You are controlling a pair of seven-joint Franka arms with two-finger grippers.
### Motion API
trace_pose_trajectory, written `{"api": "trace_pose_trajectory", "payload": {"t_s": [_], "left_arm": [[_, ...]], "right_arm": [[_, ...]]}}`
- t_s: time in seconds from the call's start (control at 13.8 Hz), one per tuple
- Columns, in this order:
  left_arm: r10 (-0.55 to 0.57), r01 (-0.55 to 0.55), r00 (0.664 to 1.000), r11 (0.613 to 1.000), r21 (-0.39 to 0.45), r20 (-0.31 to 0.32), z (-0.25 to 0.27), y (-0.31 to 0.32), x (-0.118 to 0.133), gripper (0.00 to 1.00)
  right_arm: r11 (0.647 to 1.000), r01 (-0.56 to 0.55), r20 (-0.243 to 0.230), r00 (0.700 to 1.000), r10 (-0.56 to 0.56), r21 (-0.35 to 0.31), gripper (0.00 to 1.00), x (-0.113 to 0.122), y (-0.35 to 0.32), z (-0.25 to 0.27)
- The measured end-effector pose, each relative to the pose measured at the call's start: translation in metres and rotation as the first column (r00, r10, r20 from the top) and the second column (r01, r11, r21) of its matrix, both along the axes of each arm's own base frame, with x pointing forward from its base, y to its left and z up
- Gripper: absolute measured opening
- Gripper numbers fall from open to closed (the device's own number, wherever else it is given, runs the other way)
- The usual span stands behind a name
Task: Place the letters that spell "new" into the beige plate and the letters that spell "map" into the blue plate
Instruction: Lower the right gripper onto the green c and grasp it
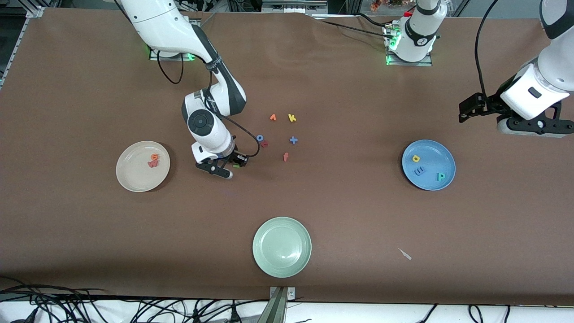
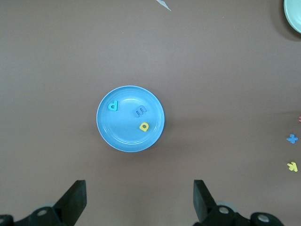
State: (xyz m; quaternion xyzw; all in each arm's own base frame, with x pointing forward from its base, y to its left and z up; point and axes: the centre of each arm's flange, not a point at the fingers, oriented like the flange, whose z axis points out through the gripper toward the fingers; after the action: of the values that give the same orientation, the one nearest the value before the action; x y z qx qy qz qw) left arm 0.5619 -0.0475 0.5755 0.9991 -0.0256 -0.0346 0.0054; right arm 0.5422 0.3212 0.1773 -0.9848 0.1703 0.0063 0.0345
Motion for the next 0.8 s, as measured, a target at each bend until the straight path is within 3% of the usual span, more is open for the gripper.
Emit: {"api": "trace_pose_trajectory", "payload": {"t_s": [0.29, 0.8], "left_arm": [[0.000, 0.000, 1.000, 1.000, 0.000, 0.000, 0.0000, -0.0002, 0.0000, 1.00], [0.000, 0.000, 1.000, 1.000, 0.000, 0.000, 0.0001, -0.0003, -0.0001, 1.00]], "right_arm": [[1.000, 0.002, 0.002, 1.000, -0.002, 0.000, 0.32, 0.0009, -0.0013, 0.0007], [1.000, 0.004, 0.002, 1.000, -0.004, 0.000, 0.28, 0.0016, -0.0019, 0.0015]]}}
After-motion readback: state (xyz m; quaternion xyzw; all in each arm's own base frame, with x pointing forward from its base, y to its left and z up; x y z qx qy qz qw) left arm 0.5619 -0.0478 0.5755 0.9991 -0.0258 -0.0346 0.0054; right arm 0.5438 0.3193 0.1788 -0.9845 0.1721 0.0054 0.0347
